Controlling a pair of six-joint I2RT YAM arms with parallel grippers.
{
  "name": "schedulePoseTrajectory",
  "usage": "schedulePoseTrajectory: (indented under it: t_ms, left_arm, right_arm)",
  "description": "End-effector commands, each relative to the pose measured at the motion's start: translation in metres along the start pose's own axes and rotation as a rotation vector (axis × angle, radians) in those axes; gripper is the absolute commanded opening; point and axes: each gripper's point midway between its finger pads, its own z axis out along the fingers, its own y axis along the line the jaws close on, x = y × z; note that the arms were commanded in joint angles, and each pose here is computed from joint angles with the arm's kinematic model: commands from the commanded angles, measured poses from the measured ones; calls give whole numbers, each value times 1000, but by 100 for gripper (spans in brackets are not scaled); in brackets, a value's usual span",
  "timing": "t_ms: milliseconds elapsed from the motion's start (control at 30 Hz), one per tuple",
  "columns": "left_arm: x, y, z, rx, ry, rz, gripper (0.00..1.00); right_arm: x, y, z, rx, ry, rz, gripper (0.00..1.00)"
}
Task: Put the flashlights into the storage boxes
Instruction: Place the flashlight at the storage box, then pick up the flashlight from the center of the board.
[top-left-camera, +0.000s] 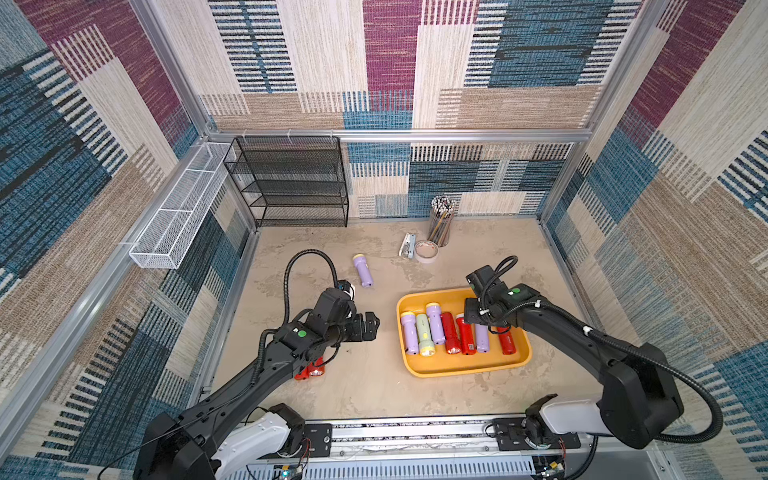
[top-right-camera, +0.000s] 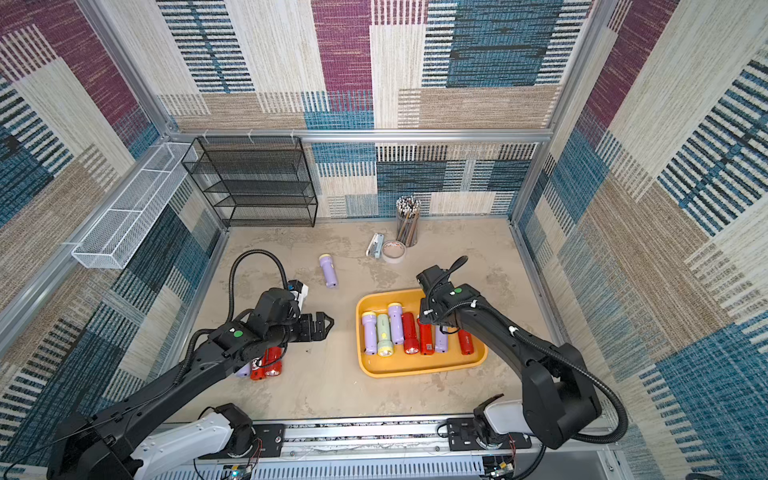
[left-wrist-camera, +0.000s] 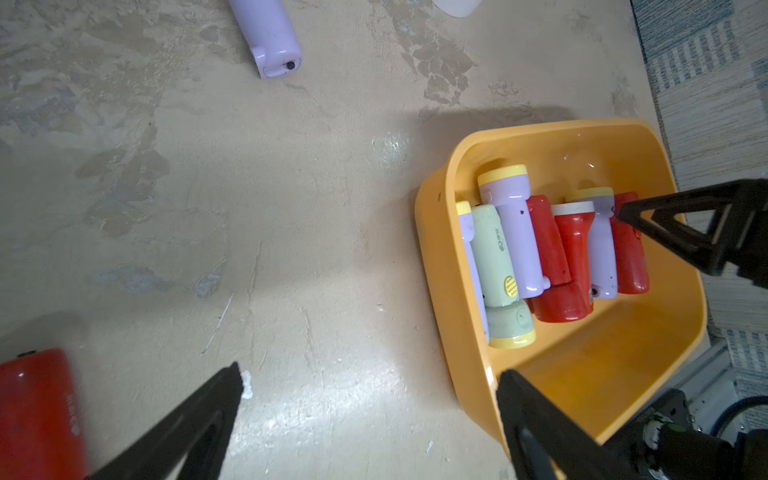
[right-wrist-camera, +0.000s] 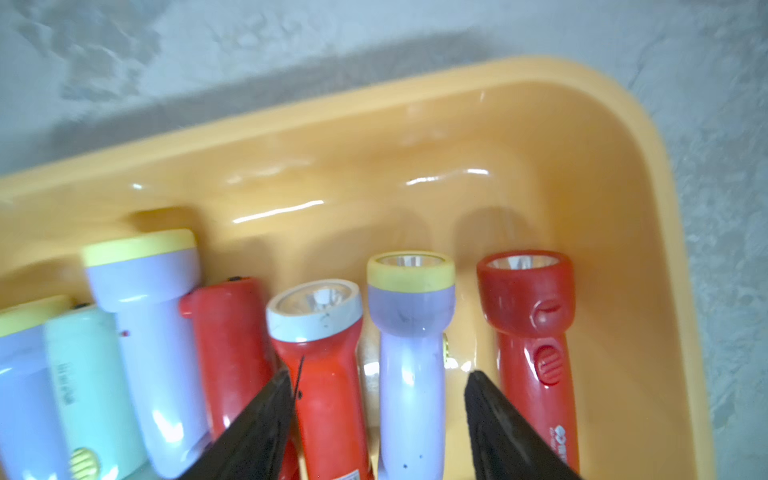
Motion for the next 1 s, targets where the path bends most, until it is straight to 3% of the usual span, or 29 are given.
schedulePoseTrajectory:
  t_ms: [0,167,400,733,967]
  left_arm:
    - [-1,3,-4,-22,1,3,99]
    - [3,8,-12,-42,2,-12,99]
    - [9,22,-26,-96,-17,-40,99]
    - [21,42,-31,-186,0,-79,99]
    - [16,52,-47,-236,-49,-78,99]
  right_arm:
    - [-18,25,-16,-127,-50,-24,75]
    - [-48,62,-25,-245,-110,-72,76]
    - [-87,123,-19,-349,-141,-165,70]
    - [-121,227,24,-447,-99,-320,67]
    - [-135,288,59,-468,-67,-399,68]
